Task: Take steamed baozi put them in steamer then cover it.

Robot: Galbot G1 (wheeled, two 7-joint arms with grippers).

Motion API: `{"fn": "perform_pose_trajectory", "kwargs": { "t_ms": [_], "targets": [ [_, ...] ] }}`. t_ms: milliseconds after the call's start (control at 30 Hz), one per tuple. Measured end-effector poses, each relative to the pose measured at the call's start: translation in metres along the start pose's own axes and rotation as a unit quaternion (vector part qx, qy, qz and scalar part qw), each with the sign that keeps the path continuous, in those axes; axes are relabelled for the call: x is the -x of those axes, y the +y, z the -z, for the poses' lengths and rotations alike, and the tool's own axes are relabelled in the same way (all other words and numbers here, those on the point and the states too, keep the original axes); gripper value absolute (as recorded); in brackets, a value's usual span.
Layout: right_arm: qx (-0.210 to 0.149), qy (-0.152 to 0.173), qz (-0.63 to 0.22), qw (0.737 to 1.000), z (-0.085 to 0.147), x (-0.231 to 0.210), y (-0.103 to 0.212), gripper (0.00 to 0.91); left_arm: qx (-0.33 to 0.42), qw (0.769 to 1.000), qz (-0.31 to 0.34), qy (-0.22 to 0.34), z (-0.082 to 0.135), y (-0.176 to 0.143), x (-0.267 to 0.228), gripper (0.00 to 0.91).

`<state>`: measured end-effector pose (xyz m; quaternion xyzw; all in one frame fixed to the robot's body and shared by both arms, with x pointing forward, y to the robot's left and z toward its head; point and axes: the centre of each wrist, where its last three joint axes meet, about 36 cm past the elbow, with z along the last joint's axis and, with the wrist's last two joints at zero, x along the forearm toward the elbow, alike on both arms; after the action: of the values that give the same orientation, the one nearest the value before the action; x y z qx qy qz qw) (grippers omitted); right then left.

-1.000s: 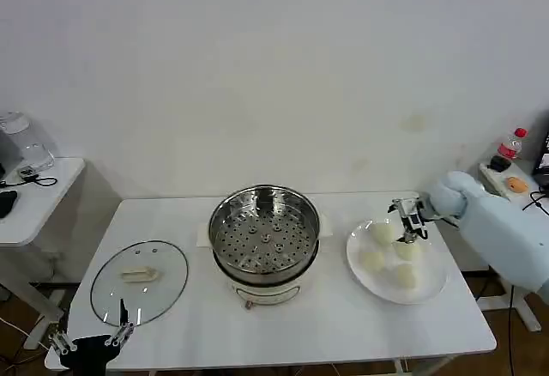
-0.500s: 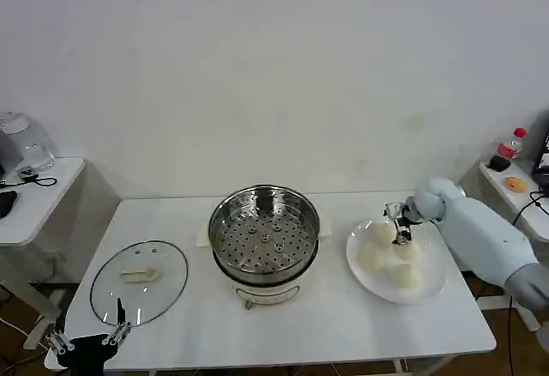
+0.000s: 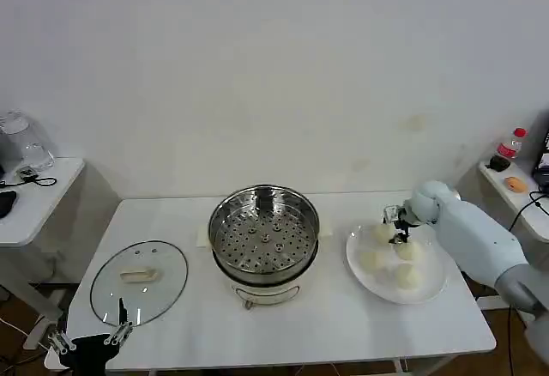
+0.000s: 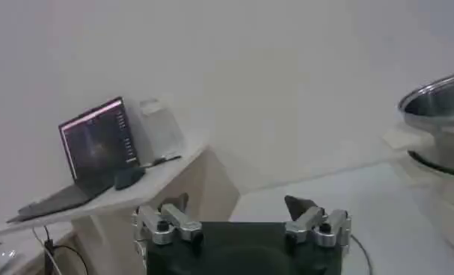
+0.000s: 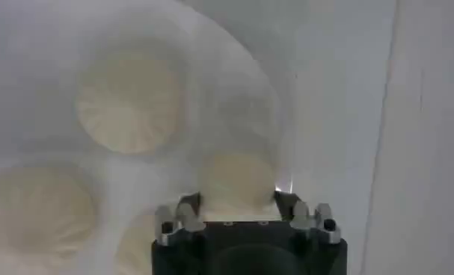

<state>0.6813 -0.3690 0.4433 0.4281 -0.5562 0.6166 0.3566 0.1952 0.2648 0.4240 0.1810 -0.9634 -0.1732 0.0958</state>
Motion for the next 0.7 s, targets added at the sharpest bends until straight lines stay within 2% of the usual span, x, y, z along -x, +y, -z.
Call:
{"fn": "perform_pose_trajectory", "kwargs": {
  "t_ms": [333,700],
  "targets": [
    [-0.01,-0.01,-0.005,1.0,-0.003,-0.023,-0.009,0.584,-0.001,1.0,-0.002,0.002,0.0,0.001,0.001,0.907],
    [-0.059,-0.053,-0.037,0.996,0.013,-0.105,-0.04,0.584,-0.004,1.0,-0.011,0.008,-0.006,-0.002,0.003,0.907]
  ]
}}
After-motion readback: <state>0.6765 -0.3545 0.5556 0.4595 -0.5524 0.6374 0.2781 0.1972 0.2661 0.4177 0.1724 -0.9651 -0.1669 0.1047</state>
